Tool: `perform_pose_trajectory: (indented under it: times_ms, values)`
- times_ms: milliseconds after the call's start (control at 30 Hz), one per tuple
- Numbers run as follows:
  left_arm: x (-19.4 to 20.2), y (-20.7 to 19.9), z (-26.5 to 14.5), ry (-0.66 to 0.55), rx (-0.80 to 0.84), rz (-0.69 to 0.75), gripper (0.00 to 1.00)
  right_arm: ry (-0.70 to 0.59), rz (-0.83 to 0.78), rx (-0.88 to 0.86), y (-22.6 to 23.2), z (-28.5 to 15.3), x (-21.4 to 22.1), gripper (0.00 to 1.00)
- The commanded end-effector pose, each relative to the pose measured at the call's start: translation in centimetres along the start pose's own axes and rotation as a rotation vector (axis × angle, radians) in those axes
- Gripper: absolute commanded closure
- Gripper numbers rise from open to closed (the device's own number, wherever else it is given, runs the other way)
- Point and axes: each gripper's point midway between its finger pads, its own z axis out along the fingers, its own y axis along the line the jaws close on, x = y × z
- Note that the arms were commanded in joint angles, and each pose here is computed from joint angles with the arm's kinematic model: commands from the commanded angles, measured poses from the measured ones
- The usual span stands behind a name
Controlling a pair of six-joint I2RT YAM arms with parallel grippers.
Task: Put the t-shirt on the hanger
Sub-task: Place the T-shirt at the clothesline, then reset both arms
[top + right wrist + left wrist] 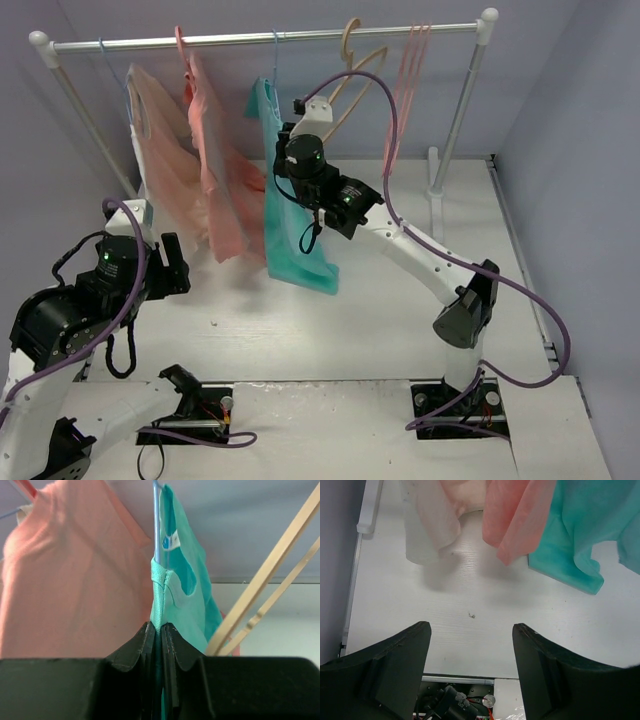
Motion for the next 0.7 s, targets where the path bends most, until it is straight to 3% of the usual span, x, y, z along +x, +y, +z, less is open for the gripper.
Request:
perform_pose_trajectory:
  times_ms: [0,33,67,133,167,267,433,467,567,633,667]
  values:
    - [-0.8,-0.6,-0.3,-0.012,0.029,0.003,0.34,-0.122,0.105,-0.078,1.4,-2.1,-5.2,0.91]
    - [-1.0,-0.7,-0.3,-0.016,0.033,0.003,0.34,-0.121,0.098,-0.092,1.7,-2.2,-5.1,0.87]
    - [-1.0,-0.8,-0.4,-0.014,0.04,0.009,0.34,-0.113,0.084,-0.116,2.0,-2.2,-4.8,0.72]
    - [-1.3,-1.0,-0.5,-0.018,0.047,0.013,0.34,-0.113,0.06,-0.148,2.3,-2.6,-4.9,0.54]
    - [-1.4,-1.0,-0.6,-0.019,0.049,0.014,0.34,-0.114,0.054,-0.16,2.5,-2.8,-5.0,0.37]
    - [-1.9,-1.1,-1.0,-0.03,0.06,0.014,0.34,-0.14,0.026,-0.215,2.7,-4.3,-6.5,0.2]
    - [-3.5,-0.6,-2.2,-0.073,0.059,0.017,0.33,-0.263,-0.04,-0.258,0.7,-9.9,-12.8,0.08]
    - [-3.7,-0.6,-2.4,-0.08,0.061,0.02,0.33,-0.259,-0.068,-0.247,-0.1,-10.3,-12.3,0.05]
    - [-4.3,-0.4,-2.8,-0.096,0.059,0.03,0.33,-0.38,-0.095,-0.227,-3.6,-16.3,-17.3,0.0]
    - [-4.5,-0.4,-2.8,-0.099,0.055,0.048,0.33,-0.376,-0.175,-0.154,-6.3,-17.3,-16.3,0.0]
    - [-4.7,-0.2,-3.0,-0.106,0.055,0.05,0.33,-0.416,-0.163,-0.129,-8.1,-19.7,-17.8,0.0]
